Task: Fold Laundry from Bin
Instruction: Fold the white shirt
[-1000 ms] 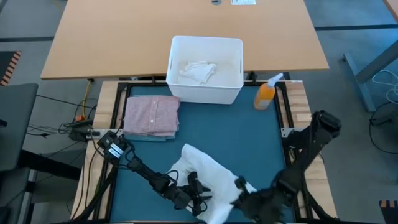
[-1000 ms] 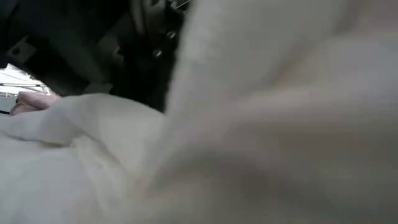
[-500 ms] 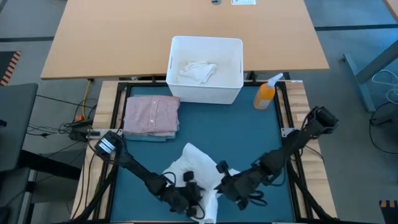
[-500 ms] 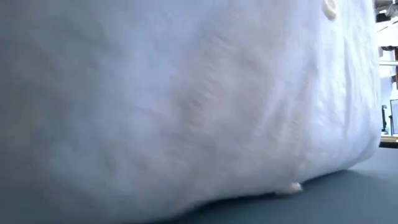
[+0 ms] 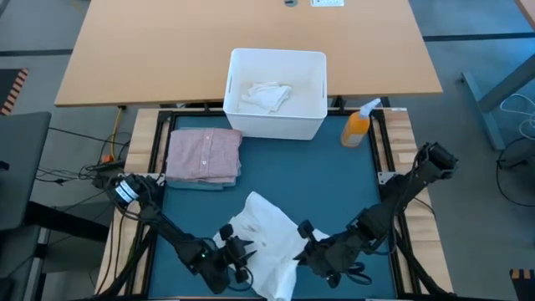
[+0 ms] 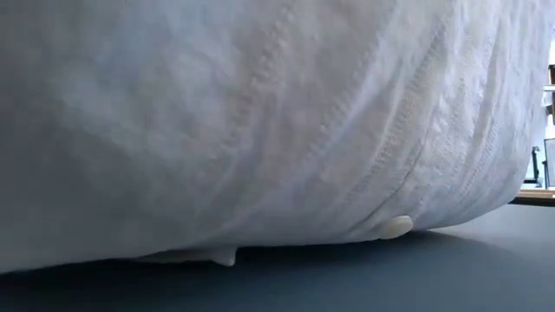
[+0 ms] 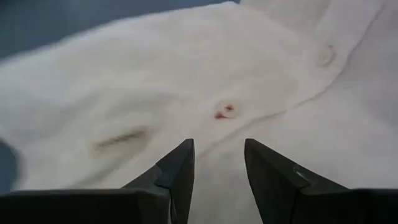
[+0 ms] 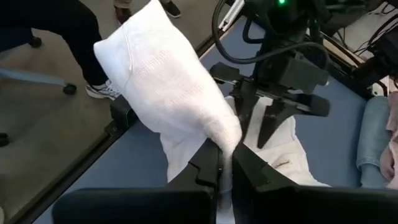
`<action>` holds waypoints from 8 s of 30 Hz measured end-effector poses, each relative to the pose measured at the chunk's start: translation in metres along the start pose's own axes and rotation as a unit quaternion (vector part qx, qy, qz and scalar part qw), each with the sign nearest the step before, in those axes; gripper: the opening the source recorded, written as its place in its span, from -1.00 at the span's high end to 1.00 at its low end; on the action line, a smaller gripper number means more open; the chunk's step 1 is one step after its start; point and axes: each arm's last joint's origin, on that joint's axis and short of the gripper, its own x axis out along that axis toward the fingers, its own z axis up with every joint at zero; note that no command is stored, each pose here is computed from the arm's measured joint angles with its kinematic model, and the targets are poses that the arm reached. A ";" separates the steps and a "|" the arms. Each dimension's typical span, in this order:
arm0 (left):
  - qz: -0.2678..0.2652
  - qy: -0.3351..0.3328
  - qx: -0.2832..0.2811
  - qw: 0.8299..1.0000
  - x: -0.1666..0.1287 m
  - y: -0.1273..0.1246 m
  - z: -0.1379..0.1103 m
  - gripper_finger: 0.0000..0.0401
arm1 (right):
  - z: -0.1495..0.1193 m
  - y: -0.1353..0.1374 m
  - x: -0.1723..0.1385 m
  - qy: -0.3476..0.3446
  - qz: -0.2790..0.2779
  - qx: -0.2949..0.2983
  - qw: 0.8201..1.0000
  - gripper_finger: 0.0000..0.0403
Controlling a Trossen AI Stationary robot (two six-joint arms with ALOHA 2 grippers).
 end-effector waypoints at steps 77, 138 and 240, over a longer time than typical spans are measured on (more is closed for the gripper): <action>0.007 0.042 -0.054 0.998 0.003 0.045 -0.023 0.35 | -0.037 -0.131 0.051 0.049 0.010 0.067 0.996 0.82; -0.150 0.060 0.003 0.987 -0.011 0.074 0.076 0.35 | -0.156 -0.169 0.188 0.077 0.030 -0.013 0.997 0.80; -0.068 0.159 0.007 0.985 -0.051 0.069 0.016 0.35 | -0.145 -0.018 0.055 -0.158 -0.115 0.226 0.954 0.91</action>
